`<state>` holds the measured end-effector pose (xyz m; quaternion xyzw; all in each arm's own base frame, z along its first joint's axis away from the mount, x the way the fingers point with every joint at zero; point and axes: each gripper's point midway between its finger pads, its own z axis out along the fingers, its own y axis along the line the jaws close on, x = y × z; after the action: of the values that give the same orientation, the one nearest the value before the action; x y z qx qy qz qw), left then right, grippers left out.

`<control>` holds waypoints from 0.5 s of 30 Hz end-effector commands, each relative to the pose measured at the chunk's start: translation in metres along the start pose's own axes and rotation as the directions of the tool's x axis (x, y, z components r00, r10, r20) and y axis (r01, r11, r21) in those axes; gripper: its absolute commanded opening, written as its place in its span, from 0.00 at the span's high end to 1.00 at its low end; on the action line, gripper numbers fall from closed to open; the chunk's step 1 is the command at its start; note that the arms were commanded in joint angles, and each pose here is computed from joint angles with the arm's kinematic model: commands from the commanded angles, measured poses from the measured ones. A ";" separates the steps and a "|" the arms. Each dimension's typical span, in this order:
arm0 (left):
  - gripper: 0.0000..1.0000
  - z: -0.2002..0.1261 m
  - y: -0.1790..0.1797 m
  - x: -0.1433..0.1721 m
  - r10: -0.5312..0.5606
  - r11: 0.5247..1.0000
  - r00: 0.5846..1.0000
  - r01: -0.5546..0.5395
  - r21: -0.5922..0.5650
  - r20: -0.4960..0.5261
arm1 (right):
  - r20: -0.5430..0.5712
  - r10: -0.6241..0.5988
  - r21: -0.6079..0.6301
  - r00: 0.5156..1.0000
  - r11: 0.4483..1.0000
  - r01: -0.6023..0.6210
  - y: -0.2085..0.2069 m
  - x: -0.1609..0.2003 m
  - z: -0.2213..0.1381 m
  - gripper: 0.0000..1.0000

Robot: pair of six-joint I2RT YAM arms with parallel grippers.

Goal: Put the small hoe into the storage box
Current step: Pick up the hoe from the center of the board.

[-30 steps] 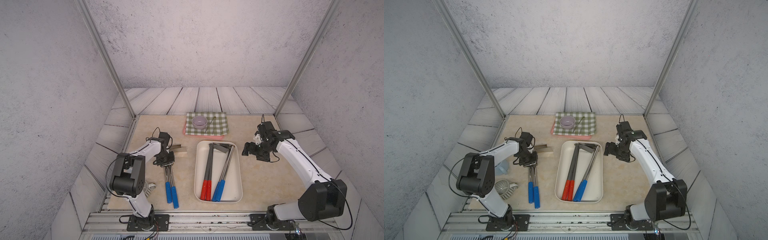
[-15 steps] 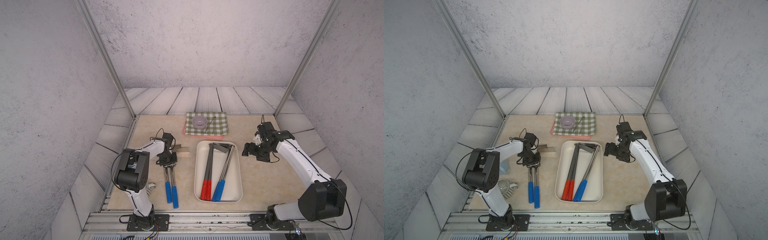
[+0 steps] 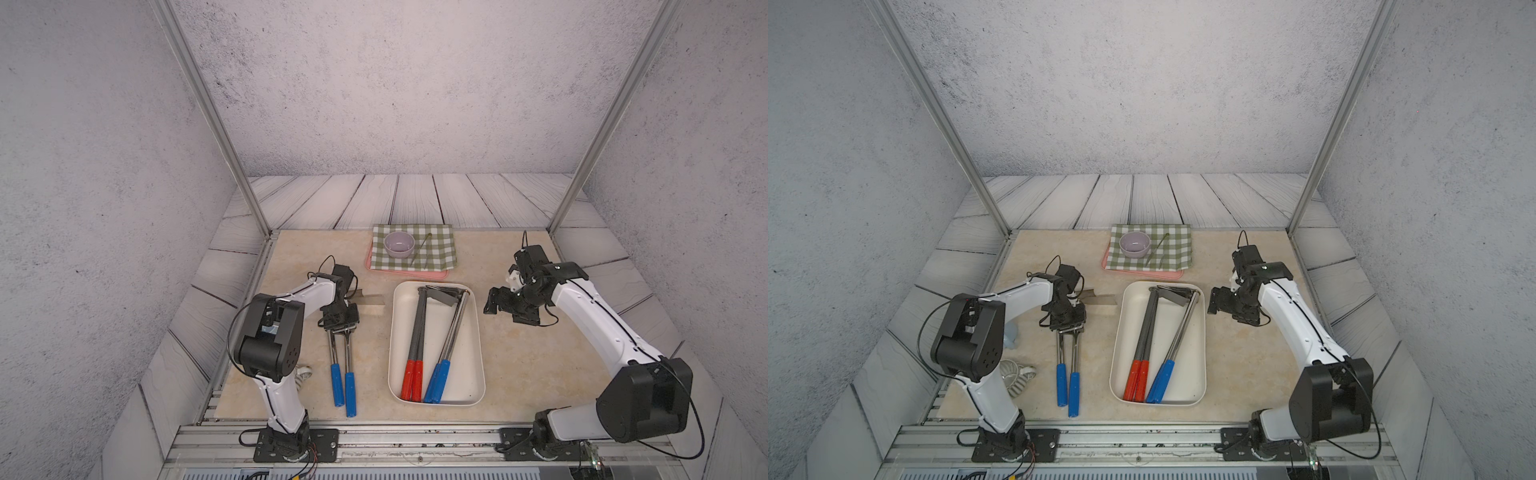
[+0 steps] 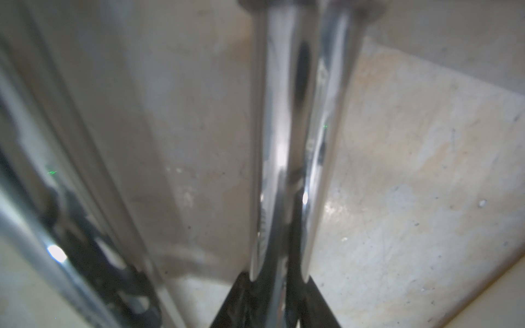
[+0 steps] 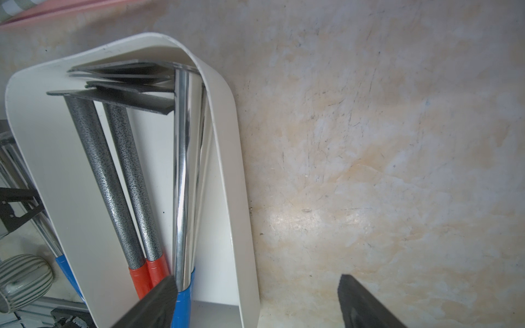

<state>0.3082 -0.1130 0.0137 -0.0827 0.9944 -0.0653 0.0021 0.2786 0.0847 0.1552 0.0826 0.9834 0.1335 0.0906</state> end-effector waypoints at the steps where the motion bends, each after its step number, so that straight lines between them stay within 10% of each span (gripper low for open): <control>1: 0.70 0.010 0.007 0.003 0.001 0.999 1.000 -0.002 -0.050 -0.026 | -0.009 -0.001 -0.007 1.000 1.000 0.001 -0.001 0.004 -0.001 0.10; 15: 0.88 -0.030 -0.013 -0.004 0.084 0.996 0.995 -0.085 0.014 0.053 | 0.023 -0.009 -0.027 1.000 1.000 0.010 0.004 0.007 -0.018 0.10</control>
<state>0.3077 -0.1131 0.0183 -0.0672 0.9962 -0.0553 0.0051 0.2755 0.0855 0.1611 0.0799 0.9823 0.1390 0.0970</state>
